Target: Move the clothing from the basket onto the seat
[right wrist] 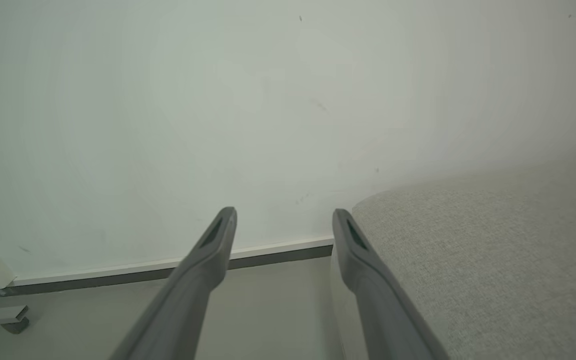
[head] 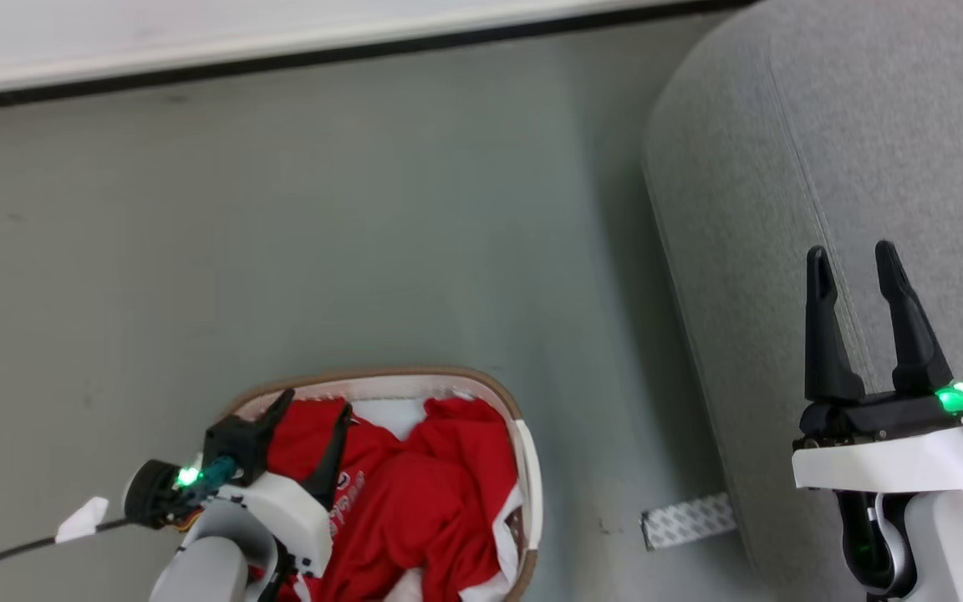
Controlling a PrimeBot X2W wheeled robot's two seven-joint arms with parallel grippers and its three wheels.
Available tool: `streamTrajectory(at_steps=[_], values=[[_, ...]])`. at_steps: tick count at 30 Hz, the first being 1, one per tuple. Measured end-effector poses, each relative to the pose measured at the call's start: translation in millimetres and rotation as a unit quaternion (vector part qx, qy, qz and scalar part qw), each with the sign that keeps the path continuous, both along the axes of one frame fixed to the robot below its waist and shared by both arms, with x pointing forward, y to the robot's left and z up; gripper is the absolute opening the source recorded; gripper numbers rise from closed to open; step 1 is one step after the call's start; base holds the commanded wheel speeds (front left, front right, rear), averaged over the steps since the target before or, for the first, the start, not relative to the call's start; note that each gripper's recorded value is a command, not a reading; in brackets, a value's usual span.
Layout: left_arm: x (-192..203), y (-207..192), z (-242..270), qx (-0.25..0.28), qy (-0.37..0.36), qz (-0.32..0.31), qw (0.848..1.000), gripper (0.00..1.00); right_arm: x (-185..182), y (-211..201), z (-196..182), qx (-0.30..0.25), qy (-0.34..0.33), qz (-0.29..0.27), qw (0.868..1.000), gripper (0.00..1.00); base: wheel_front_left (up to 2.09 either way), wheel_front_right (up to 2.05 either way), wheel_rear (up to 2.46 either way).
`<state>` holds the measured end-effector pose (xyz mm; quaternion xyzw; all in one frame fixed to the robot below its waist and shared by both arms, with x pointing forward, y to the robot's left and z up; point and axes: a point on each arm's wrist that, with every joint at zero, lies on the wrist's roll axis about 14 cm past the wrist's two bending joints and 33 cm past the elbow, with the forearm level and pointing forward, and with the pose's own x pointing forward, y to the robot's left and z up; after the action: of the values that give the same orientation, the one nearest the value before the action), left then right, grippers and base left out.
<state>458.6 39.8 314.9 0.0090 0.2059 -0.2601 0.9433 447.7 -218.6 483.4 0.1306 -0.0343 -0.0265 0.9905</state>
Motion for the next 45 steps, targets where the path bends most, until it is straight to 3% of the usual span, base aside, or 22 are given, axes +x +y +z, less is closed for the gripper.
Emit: streamTrajectory(at_steps=[7, 13, 18, 26, 29, 31, 32, 40, 45], values=[[-21.8, -15.0, -80.1, 0.046, 0.129, -0.051, 0.989, 1.0, 1.7, -28.4, -14.6, 0.001, 0.017, -0.039, 0.999, 1.0, 0.0, 0.0, 0.0], [-42.0, -19.7, -130.8, 0.088, 0.21, -0.094, 0.969, 1.0, 4.8, -40.8, -23.9, 0.006, 0.027, -0.055, 0.998, 1.0, 0.0, 0.0, 0.0], [-57.1, -11.9, -166.5, 0.135, 0.264, -0.128, 0.947, 1.0, 5.6, -49.1, -31.8, 0.006, 0.038, -0.065, 0.997, 1.0, 0.0, 0.0, 0.0], [-94.8, 0.0, -208.1, 0.218, 0.34, -0.202, 0.892, 1.0, 6.6, -56.4, -48.1, 0.007, 0.059, -0.075, 0.995, 1.0, 0.0, 0.0, 0.0], [-95.1, 3.0, -215.0, 0.237, 0.347, -0.213, 0.882, 1.0, 7.0, -56.5, -53.8, 0.009, 0.066, -0.075, 0.995, 1.0, 0.0, 0.0, 0.0], [-94.6, 2.7, -216.4, 0.242, 0.345, -0.216, 0.881, 0.4, 7.3, -56.5, -55.3, 0.009, 0.067, -0.075, 0.995, 1.0, 0.0, 0.0, 0.0], [-93.5, 0.9, -215.5, 0.242, 0.343, -0.216, 0.882, 0.0, 7.7, -56.2, -55.0, 0.009, 0.067, -0.075, 0.995, 1.0, 0.0, 0.0, 0.0], [-84.7, -14.2, -192.1, 0.209, 0.317, -0.198, 0.904, 0.0, 8.7, -52.3, -39.1, 0.0, 0.049, -0.067, 0.997, 1.0, 0.0, 0.0, 0.0], [-73.3, -38.4, -154.5, 0.148, 0.27, -0.172, 0.936, 0.0, 6.5, -44.8, -18.7, -0.02, 0.028, -0.054, 0.998, 1.0, 0.0, 0.0, 0.0]])
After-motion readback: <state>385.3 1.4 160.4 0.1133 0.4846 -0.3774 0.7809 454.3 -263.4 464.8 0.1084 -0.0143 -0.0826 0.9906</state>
